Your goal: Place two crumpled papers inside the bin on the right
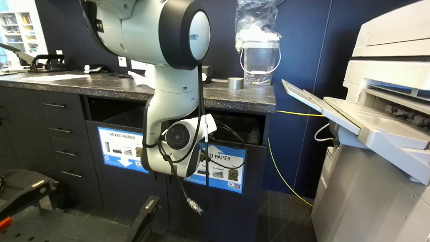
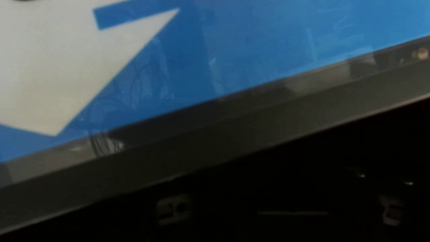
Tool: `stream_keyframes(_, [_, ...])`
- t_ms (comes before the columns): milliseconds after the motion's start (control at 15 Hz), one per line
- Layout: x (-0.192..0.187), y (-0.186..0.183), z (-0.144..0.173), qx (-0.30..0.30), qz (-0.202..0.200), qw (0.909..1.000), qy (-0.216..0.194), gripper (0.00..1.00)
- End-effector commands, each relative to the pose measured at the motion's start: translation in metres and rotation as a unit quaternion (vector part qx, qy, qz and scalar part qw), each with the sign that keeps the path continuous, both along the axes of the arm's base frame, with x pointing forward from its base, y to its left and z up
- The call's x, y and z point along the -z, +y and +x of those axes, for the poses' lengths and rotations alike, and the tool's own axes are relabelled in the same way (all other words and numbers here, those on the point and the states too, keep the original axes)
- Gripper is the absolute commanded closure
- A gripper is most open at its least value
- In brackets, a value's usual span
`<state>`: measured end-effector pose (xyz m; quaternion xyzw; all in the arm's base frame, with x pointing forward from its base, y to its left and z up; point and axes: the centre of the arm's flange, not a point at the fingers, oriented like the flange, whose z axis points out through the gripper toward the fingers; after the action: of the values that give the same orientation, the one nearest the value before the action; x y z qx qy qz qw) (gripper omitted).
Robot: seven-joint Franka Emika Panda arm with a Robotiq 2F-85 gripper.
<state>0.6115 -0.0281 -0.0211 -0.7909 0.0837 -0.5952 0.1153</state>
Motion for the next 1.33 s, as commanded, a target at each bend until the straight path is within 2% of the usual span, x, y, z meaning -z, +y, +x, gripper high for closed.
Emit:
stream_keyframes(0, [-0.003,0.003,0.005,-0.001,-0.019,0.9997,-0.017,0.0])
stream_keyframes(333, [-0.021,0.005,-0.011,-0.014,-0.06,0.998,-0.013,0.0])
stream_keyframes(667, [-0.045,-0.008,-0.024,-0.014,-0.11,0.9936,0.021,0.0])
stream_keyframes(1000, [-0.086,-0.018,-0.028,-0.017,-0.148,0.9859,0.076,0.0])
stream_keyframes(1133, [-0.11,-0.016,-0.02,-0.023,-0.16,0.9793,0.122,0.0])
stream_keyframes(1267, [-0.133,-0.01,-0.009,-0.018,-0.177,0.9683,0.175,0.0])
